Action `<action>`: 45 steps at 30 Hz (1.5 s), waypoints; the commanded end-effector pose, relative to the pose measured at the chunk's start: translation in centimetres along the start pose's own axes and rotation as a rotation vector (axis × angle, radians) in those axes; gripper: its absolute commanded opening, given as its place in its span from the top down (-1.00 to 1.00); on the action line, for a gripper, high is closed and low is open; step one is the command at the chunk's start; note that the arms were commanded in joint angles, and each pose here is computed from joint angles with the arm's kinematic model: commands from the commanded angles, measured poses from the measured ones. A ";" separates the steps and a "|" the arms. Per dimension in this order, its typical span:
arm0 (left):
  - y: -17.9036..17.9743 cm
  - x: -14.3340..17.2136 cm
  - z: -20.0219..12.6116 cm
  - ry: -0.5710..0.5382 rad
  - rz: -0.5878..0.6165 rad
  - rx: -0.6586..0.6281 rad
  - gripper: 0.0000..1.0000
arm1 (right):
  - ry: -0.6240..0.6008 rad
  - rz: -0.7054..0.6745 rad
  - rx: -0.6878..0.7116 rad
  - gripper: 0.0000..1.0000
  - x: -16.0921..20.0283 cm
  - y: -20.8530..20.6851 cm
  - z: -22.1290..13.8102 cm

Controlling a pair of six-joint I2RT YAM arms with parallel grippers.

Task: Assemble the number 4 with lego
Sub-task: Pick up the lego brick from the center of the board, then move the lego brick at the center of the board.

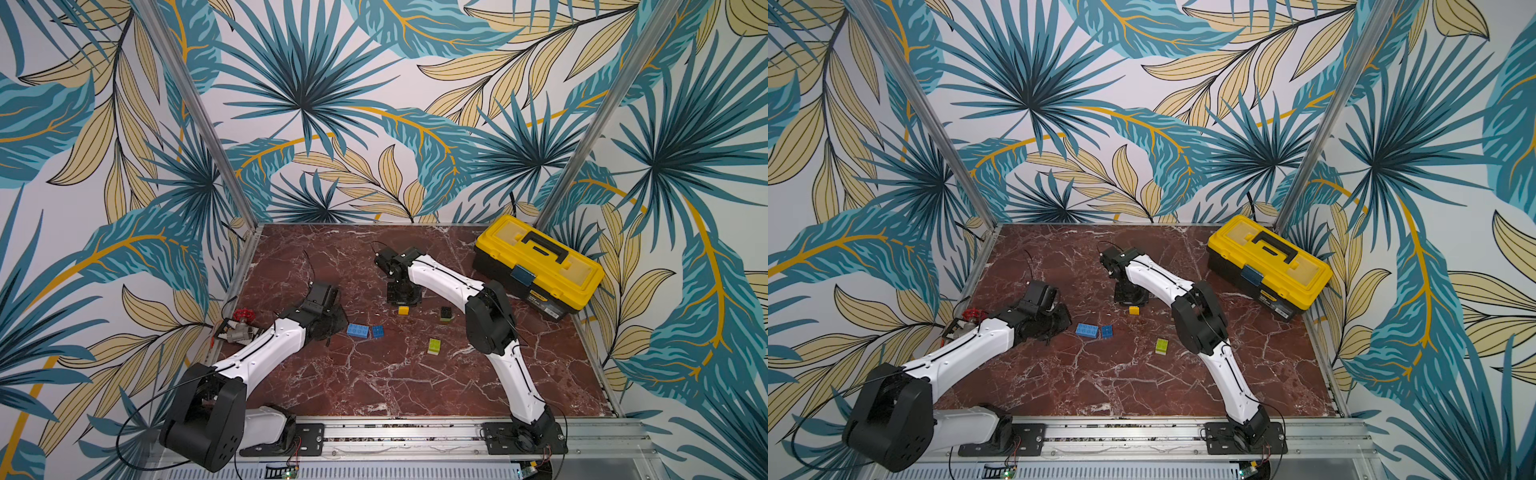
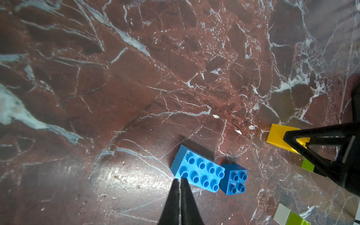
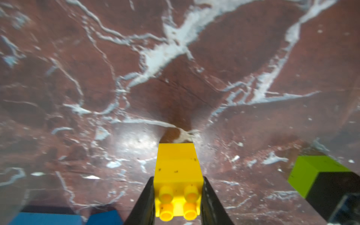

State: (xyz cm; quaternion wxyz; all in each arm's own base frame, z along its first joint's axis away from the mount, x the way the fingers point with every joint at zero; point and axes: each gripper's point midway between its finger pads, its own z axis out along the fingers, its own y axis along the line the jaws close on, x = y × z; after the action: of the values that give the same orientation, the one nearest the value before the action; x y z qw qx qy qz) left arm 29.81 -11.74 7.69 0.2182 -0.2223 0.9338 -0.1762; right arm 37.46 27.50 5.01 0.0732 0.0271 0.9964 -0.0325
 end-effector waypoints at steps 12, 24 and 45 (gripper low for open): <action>1.6 0.5 3.4 0.021 -0.093 0.032 1.00 | -0.188 -0.071 -0.116 0.84 7.1 -2.2 -8.8; 1.7 1.8 4.4 0.078 -0.124 0.047 1.00 | -0.161 -0.041 -0.123 0.82 9.6 -3.4 -8.0; 0.2 3.8 3.6 0.122 -0.086 0.061 1.00 | -0.154 -0.053 -0.113 0.82 9.5 -3.2 -8.0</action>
State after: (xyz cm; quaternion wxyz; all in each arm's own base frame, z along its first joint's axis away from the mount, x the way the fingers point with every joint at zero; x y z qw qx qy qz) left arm 28.43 -14.12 3.03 0.1583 -0.2477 0.9279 -0.2292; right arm 26.86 25.35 11.38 0.1500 -0.0083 0.9884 0.0209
